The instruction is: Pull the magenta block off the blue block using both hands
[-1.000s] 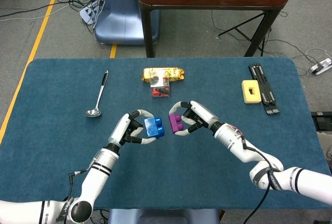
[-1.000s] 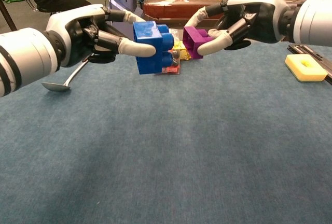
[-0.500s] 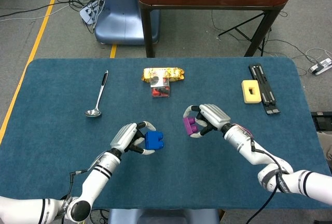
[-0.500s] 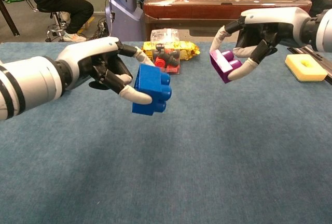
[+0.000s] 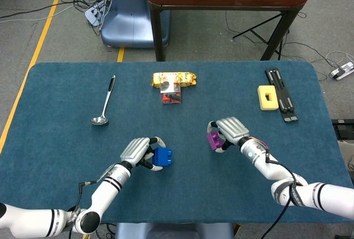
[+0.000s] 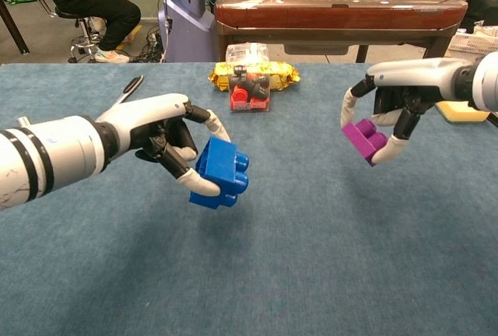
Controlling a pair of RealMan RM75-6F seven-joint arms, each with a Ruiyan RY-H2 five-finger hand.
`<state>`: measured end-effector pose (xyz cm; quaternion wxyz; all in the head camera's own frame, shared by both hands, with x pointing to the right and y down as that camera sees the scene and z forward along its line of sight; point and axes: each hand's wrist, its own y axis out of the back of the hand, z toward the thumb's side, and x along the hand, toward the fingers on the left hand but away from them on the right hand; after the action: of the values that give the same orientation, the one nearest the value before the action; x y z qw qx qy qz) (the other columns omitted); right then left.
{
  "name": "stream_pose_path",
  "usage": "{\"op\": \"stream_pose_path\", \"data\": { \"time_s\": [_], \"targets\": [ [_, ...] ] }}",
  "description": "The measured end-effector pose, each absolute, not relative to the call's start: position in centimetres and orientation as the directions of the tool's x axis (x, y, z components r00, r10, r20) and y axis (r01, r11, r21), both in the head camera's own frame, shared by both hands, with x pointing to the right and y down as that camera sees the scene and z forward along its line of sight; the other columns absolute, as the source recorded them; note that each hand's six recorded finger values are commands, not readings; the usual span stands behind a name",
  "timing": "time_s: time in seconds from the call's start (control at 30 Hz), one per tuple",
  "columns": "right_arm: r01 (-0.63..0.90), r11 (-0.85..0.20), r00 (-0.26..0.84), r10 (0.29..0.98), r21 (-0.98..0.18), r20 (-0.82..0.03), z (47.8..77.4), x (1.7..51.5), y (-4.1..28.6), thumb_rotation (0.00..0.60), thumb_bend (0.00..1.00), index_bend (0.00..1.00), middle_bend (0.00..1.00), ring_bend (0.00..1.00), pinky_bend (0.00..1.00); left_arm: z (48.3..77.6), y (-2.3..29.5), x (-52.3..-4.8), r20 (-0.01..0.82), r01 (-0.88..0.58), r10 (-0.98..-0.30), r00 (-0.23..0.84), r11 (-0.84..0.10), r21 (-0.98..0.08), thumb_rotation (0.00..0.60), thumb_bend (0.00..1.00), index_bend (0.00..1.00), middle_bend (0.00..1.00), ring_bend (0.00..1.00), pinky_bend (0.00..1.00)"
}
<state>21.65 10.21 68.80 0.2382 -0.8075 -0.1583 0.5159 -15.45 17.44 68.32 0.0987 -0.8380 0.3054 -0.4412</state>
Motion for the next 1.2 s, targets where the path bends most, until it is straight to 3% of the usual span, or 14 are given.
{"op": "stream_pose_path", "data": {
  "time_s": [0.13,0.27,0.37,0.47,0.57,0.67,0.83,1.03,1.2],
  "targets": [
    [-0.014,-0.844,0.398,0.488,-0.537,-0.777,69.3,21.5,10.6,0.6,0.05,0.3,1.0,0.98,1.0,68.9,17.5,-15.9,0.703,-0.406,-0.588,0.399,-0.801,-0.44,0.6,0.0,0.58,1.0,0.99,1.0],
    [-0.022,-0.842,0.384,0.49,-0.539,-0.783,69.5,21.5,10.7,0.6,0.0,0.03,0.97,0.95,1.0,69.3,17.6,-16.3,0.719,-0.402,-0.582,0.378,-0.804,-0.439,0.6,0.0,0.29,1.0,0.98,1.0],
    [-0.013,-0.838,0.378,0.502,-0.546,-0.778,69.3,21.6,10.6,0.6,0.0,0.0,0.94,0.92,1.0,69.4,17.5,-16.7,0.721,-0.397,-0.59,0.363,-0.798,-0.453,0.6,0.0,0.12,1.0,0.96,1.0],
    [0.007,-0.83,0.375,0.519,-0.557,-0.768,69.0,22.0,10.5,0.6,0.0,0.0,0.9,0.88,1.0,69.1,17.3,-17.2,0.72,-0.395,-0.603,0.344,-0.789,-0.472,0.6,0.0,0.05,1.0,0.93,1.0],
    [0.023,-0.818,0.371,0.54,-0.574,-0.755,68.4,22.7,10.4,0.6,0.0,0.0,0.83,0.82,0.99,68.7,17.2,-18.0,0.717,-0.396,-0.618,0.322,-0.776,-0.491,0.6,0.0,0.03,0.98,0.88,1.0],
    [0.035,-0.803,0.364,0.565,-0.596,-0.74,67.4,23.7,10.4,0.6,0.0,0.0,0.75,0.76,0.96,68.0,17.0,-19.2,0.714,-0.393,-0.633,0.299,-0.764,-0.512,0.6,0.0,0.04,0.89,0.81,1.0],
    [0.055,-0.776,0.349,0.605,-0.629,-0.716,65.4,25.9,10.5,0.6,0.0,0.09,0.61,0.69,0.92,66.7,16.4,-21.7,0.671,-0.383,-0.695,0.258,-0.711,-0.589,0.6,0.0,0.16,0.75,0.72,0.99],
    [0.083,-0.735,0.327,0.658,-0.673,-0.678,62.7,29.1,11.1,0.6,0.0,0.13,0.38,0.43,0.68,64.4,15.5,-27.1,0.574,-0.33,-0.8,0.176,-0.597,-0.731,0.6,0.0,0.18,0.46,0.45,0.8],
    [0.102,-0.675,0.307,0.72,-0.73,-0.623,60.7,31.6,11.6,0.6,0.0,0.13,0.3,0.32,0.51,62.4,15.0,-33.3,0.518,-0.208,-0.85,0.098,-0.526,-0.825,0.6,0.0,0.18,0.4,0.4,0.72]
  ]
}}
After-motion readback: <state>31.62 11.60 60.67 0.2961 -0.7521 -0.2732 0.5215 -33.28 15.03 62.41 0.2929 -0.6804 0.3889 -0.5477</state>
